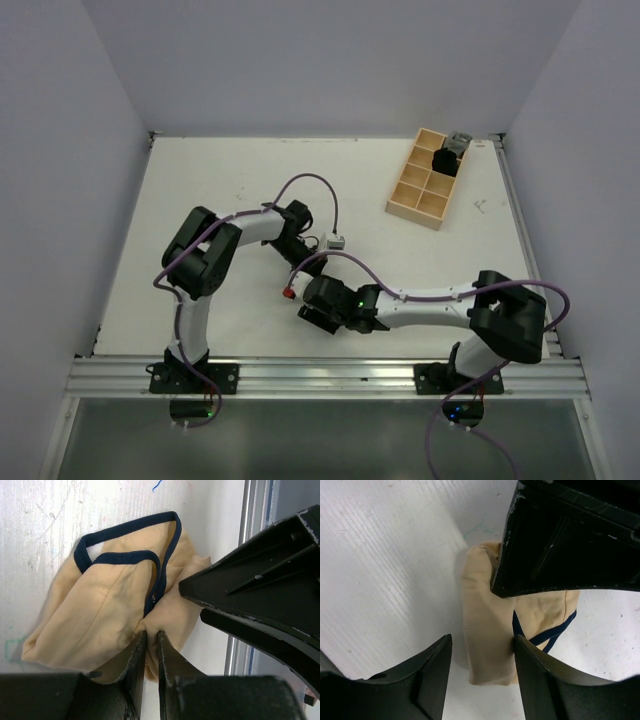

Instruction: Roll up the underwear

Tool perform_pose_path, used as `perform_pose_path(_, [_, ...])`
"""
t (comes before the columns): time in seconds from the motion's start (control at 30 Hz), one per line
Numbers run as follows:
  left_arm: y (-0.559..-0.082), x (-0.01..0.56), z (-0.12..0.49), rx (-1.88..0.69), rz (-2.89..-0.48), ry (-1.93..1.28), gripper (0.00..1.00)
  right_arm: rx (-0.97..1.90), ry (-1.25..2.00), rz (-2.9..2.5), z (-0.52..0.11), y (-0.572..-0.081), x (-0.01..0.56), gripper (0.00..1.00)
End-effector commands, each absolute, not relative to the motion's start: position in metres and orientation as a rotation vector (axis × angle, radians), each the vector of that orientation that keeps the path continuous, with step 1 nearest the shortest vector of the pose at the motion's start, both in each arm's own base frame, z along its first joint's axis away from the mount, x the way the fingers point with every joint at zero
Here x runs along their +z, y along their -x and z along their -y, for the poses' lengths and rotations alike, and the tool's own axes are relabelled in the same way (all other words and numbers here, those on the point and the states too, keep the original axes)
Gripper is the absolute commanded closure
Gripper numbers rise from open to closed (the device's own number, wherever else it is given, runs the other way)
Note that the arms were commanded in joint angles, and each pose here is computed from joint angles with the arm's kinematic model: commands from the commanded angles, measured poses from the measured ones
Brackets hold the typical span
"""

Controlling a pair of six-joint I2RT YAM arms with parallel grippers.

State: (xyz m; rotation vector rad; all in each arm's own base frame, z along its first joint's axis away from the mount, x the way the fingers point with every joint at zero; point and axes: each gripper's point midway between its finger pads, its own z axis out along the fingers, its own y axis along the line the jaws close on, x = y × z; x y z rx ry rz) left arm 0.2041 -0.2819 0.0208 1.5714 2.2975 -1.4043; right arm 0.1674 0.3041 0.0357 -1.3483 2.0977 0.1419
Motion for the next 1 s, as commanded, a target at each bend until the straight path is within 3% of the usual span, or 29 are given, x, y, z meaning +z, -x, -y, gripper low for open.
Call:
perform_pose_path(0.0, [-0.214, -0.004, 0.276, -1.263, -2.336, -1.633, 0.83, 0.165, 1.351, -2.081, -0.312, -0.165, 0.037, 0.44])
perform_pose_path(0.33, [-0.226, 0.005, 0.272, -1.331, -2.365, -1.481, 0.84, 0.198, 1.196, -2.236, -0.298, -0.151, 0.008, 0.65])
perform_pose_path(0.57, [-0.236, 0.006, 0.257, -1.340, -2.426, -1.352, 0.86, 0.206, 1.125, -2.257, -0.288, -0.148, 0.007, 0.99])
perform_pose_path(0.83, [-0.253, 0.015, 0.247, -1.344, -2.415, -1.203, 0.86, 0.321, 1.030, -2.346, -0.290, -0.132, -0.004, 1.00])
perform_pose_path(0.97, [-0.275, 0.049, 0.247, -1.372, -2.321, -1.033, 0.83, 0.388, 0.983, -2.364, -0.293, -0.127, -0.006, 1.00])
